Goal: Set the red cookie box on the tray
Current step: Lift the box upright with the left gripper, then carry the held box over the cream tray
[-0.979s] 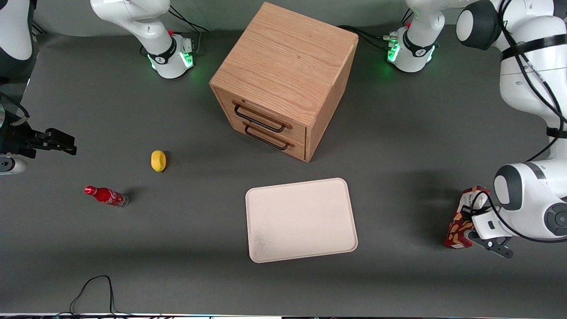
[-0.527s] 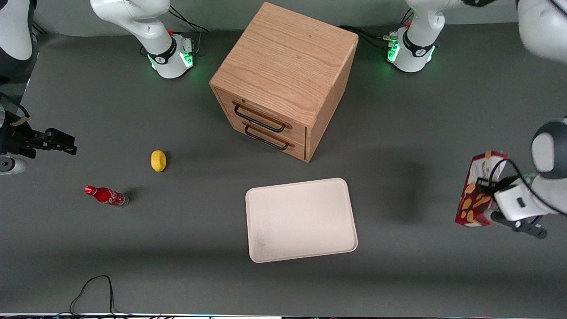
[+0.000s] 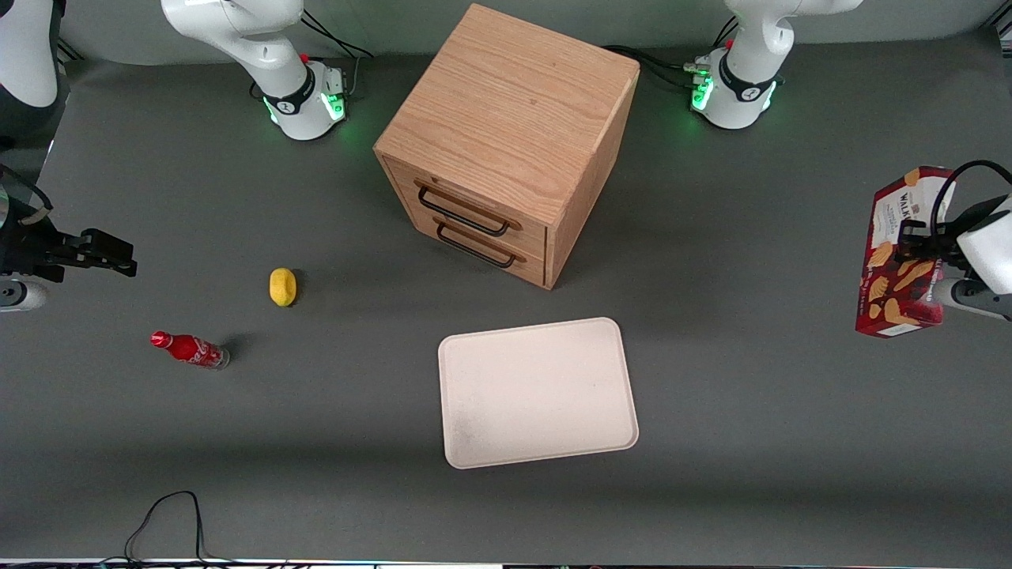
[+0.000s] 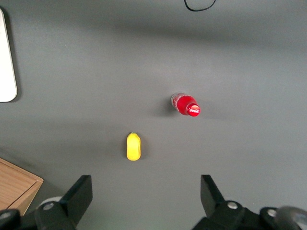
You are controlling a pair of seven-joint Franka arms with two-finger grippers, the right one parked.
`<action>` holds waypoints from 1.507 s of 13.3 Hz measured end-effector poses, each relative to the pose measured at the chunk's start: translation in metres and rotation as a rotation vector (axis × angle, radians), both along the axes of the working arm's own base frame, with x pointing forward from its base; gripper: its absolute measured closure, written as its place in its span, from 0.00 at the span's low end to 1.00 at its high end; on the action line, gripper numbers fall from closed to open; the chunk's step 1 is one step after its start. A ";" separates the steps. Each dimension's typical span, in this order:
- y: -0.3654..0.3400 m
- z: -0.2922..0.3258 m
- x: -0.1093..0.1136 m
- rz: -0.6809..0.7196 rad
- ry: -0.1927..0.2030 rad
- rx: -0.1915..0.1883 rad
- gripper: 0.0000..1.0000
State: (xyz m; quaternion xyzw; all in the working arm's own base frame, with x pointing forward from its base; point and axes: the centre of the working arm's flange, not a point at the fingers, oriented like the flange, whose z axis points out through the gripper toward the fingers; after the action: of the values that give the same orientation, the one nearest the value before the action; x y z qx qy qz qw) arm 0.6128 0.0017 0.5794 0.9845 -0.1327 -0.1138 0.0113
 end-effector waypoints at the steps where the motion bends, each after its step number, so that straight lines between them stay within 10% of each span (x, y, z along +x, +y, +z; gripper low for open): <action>1: -0.001 -0.003 0.001 0.006 0.005 0.001 0.93; 9: -0.201 -0.048 0.018 0.214 -0.034 0.087 0.93; 15: -0.326 -0.164 0.056 0.390 -0.138 -0.038 0.93; 20: -0.336 -0.250 0.078 0.405 -0.155 -0.054 0.93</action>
State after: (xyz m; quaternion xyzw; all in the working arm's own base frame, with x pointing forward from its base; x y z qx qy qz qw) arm 0.6906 -0.3338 0.3290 0.9962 0.0643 -0.0293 0.0500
